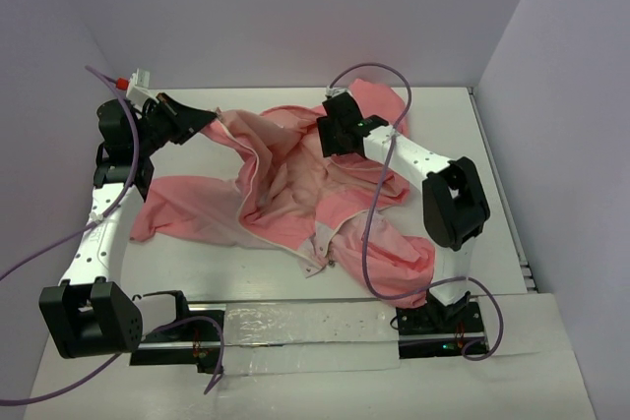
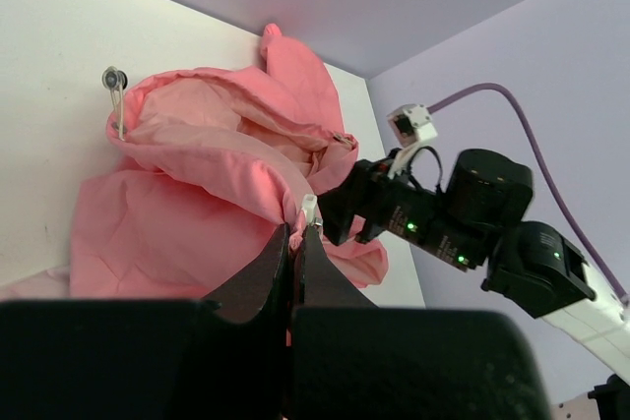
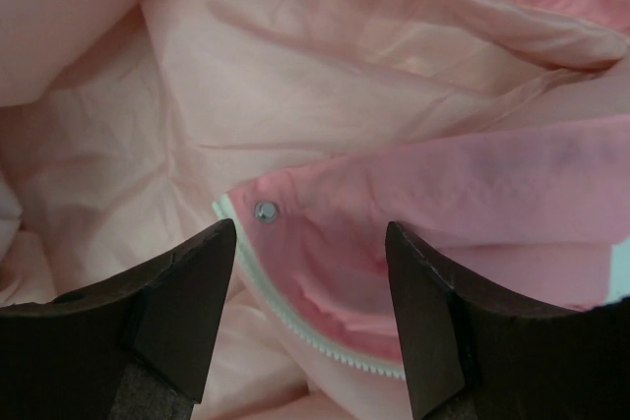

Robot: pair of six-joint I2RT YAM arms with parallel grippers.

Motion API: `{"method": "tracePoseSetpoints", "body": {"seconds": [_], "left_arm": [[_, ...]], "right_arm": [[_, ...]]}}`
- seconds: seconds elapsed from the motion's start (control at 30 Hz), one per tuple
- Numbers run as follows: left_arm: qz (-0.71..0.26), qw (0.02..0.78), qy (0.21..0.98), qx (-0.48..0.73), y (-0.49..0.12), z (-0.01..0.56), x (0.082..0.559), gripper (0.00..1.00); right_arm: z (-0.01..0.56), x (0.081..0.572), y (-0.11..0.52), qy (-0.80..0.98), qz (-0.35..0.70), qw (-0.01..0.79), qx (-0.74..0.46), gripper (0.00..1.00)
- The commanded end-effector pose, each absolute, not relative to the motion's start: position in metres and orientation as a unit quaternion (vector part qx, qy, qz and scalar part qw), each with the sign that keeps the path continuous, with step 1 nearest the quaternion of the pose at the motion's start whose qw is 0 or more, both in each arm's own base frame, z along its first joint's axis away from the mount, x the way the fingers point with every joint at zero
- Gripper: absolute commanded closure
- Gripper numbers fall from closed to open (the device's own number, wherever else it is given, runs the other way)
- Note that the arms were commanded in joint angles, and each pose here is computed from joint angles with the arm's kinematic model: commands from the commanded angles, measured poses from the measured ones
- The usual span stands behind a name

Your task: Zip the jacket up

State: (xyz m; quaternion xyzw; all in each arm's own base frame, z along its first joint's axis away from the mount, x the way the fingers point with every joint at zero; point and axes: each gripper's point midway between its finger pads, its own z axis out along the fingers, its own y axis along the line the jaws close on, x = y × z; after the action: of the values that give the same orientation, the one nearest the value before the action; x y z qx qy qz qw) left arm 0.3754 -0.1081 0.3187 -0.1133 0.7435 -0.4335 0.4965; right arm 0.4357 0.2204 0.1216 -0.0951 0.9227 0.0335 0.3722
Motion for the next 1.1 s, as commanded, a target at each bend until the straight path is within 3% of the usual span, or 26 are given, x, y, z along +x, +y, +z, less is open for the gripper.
{"method": "tracePoseSetpoints", "body": {"seconds": [0.0,0.37,0.53,0.73,0.83,1.07], "left_arm": [[-0.427,0.528,0.729,-0.088,-0.106,0.343,0.372,1.0],[-0.432,0.52,0.731,-0.092,-0.107,0.339,0.374,1.0],[-0.435,0.519,0.729,-0.095,-0.107,0.339,0.376,1.0],[-0.439,0.52,0.727,-0.095,-0.108,0.34,0.375,1.0],[-0.438,0.52,0.727,-0.095,-0.108,0.341,0.375,1.0],[-0.439,0.518,0.727,-0.098,-0.108,0.34,0.375,1.0]], "right_arm": [[0.116,0.444,0.224,0.926,0.025,0.364,-0.098,0.3],[0.077,0.44,0.222,0.938,0.014,0.329,-0.104,0.3],[0.07,0.433,0.223,0.942,0.02,0.317,-0.112,0.15],[0.061,0.431,0.219,0.944,0.008,0.308,-0.117,0.18],[0.059,0.428,0.214,0.944,-0.008,0.306,-0.12,0.31],[0.081,0.425,0.208,0.939,-0.009,0.326,-0.111,0.77]]}}
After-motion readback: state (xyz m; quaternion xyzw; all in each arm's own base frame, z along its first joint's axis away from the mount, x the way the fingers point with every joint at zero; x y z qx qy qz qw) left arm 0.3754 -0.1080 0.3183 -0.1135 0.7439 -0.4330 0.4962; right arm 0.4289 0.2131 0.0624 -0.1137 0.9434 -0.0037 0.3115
